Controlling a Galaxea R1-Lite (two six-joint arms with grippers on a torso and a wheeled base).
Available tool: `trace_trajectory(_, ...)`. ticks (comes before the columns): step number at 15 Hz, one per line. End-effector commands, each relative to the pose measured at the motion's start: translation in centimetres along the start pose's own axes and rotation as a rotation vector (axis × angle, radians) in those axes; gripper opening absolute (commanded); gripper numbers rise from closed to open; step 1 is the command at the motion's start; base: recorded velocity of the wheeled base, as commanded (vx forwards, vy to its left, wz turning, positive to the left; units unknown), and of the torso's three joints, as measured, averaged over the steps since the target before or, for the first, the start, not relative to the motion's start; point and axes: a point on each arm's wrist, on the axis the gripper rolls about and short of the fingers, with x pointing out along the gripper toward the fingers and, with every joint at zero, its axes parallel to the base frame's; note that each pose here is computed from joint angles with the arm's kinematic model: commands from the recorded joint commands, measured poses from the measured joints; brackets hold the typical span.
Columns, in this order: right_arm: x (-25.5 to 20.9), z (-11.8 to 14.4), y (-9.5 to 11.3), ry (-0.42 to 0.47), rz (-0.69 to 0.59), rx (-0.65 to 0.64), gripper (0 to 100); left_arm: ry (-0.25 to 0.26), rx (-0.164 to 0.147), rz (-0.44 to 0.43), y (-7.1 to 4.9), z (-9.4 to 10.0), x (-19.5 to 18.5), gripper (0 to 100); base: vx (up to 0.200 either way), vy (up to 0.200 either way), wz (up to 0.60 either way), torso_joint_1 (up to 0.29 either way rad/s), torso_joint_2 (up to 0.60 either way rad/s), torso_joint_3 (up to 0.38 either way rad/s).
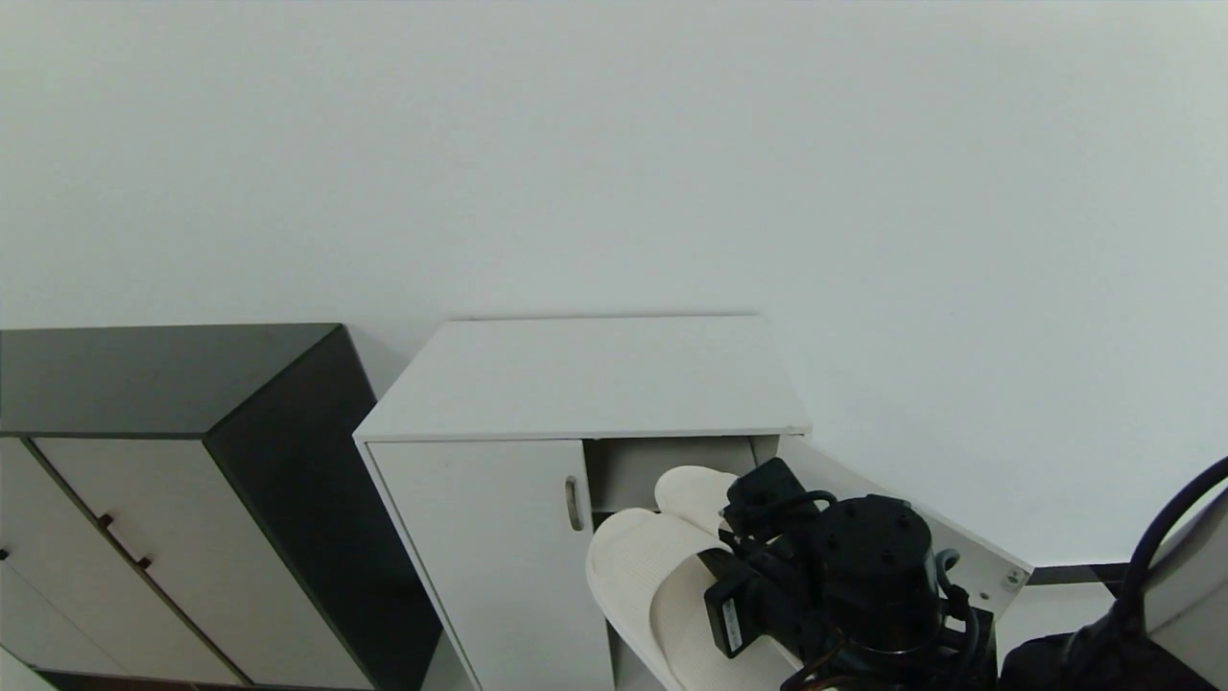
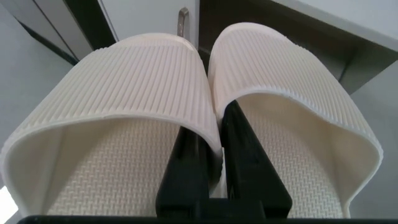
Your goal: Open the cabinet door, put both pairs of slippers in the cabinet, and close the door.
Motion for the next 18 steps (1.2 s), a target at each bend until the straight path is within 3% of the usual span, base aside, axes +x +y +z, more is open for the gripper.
trace_trajectory(1, 0.4, -0.5, 0.1, 0.005, -0.001, -0.003, 0, 0.002, -0.001, 0.0, 0.0, 0.0, 0.0, 0, 0.0, 0.0, 0.0, -0.159, 0.37, 0.207)
trace_trajectory(18, 1.3, -1.5, 0.2, 0.007, -0.009, -0.004, 0, 0.0, -0.004, 0.0, 0.0, 0.0, 0.0, 0, 0.0, 0.0, 0.0, -0.203, 0.49, 0.28)
